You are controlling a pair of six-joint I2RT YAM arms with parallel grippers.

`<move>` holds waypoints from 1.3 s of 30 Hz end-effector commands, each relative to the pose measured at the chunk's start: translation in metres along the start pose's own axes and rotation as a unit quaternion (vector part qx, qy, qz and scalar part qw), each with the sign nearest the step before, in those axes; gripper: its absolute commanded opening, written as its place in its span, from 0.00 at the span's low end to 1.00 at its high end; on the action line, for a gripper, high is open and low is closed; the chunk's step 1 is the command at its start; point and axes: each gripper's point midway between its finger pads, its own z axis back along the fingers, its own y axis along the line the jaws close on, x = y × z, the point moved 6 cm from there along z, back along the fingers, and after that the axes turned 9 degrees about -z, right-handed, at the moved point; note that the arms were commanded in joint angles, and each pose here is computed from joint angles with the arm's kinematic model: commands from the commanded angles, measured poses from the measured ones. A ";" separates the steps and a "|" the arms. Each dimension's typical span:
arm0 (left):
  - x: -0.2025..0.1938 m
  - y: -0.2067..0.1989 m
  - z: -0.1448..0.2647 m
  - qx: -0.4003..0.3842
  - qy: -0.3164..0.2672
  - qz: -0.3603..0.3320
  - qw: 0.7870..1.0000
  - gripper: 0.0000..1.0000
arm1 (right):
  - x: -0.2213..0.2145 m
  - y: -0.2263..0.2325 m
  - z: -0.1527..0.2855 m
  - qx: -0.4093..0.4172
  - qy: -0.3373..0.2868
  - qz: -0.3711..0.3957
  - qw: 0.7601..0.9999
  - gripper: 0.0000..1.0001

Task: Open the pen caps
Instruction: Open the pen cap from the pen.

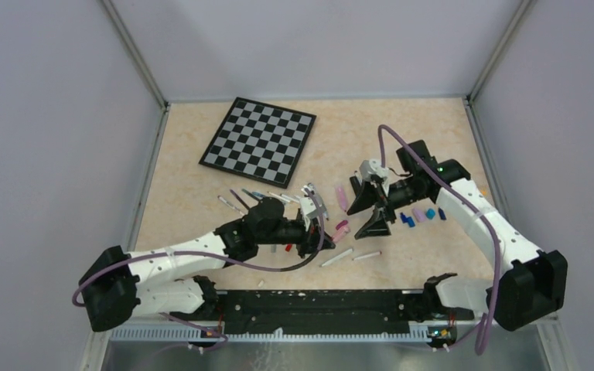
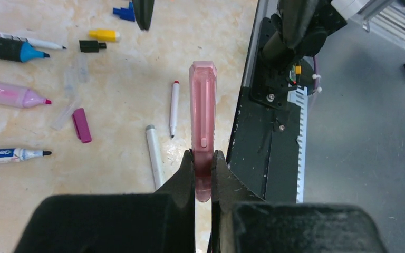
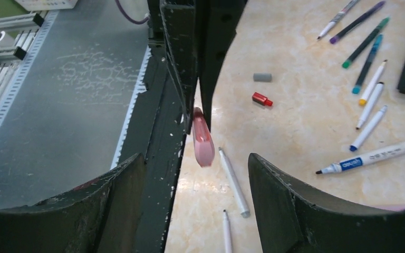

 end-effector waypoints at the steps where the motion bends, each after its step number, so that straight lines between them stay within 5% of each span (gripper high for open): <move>1: 0.020 -0.001 -0.011 -0.031 -0.015 -0.031 0.999 0.00 | -0.005 0.002 -0.012 0.020 0.035 0.024 0.999 0.69; 28: 0.016 -0.001 -0.012 -0.032 -0.022 -0.026 0.999 0.00 | -0.020 -0.005 -0.035 0.032 0.083 -0.005 0.996 0.36; 31: 0.017 -0.001 -0.012 -0.031 -0.022 -0.027 0.999 0.00 | -0.019 -0.003 -0.036 0.036 0.085 -0.001 0.996 0.28; 35: 0.011 -0.001 -0.008 -0.028 -0.009 -0.023 0.999 0.00 | -0.015 0.000 -0.033 0.039 0.093 0.024 0.995 0.02; 39: -0.004 -0.004 -0.001 -0.030 0.019 -0.019 0.999 0.00 | -0.006 -0.002 -0.023 0.020 0.092 0.036 0.995 0.00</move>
